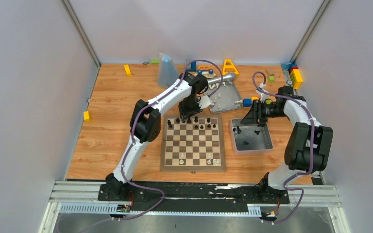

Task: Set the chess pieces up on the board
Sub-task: Place the chess piece on the chessboard.

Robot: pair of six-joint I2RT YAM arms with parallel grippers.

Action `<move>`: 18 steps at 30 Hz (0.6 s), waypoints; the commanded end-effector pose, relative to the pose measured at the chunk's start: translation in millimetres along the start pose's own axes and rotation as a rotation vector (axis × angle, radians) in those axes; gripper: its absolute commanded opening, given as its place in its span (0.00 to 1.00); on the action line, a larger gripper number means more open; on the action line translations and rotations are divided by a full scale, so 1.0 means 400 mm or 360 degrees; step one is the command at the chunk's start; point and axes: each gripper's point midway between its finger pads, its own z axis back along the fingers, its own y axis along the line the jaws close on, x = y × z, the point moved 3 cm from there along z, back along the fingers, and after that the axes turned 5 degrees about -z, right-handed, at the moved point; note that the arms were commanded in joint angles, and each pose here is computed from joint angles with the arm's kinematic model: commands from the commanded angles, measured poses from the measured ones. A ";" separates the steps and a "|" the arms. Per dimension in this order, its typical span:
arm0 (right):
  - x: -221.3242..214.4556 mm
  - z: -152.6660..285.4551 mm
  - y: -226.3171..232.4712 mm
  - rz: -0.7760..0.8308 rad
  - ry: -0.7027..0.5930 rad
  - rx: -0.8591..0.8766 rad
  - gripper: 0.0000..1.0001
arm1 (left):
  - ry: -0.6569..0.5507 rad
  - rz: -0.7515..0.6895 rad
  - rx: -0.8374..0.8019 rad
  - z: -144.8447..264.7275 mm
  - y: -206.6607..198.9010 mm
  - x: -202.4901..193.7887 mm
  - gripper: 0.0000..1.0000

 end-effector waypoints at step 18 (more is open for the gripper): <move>-0.016 -0.015 -0.127 0.0174 0.0049 -0.0588 0.40 | -0.0388 0.0030 0.0315 0.249 -0.004 0.020 0.55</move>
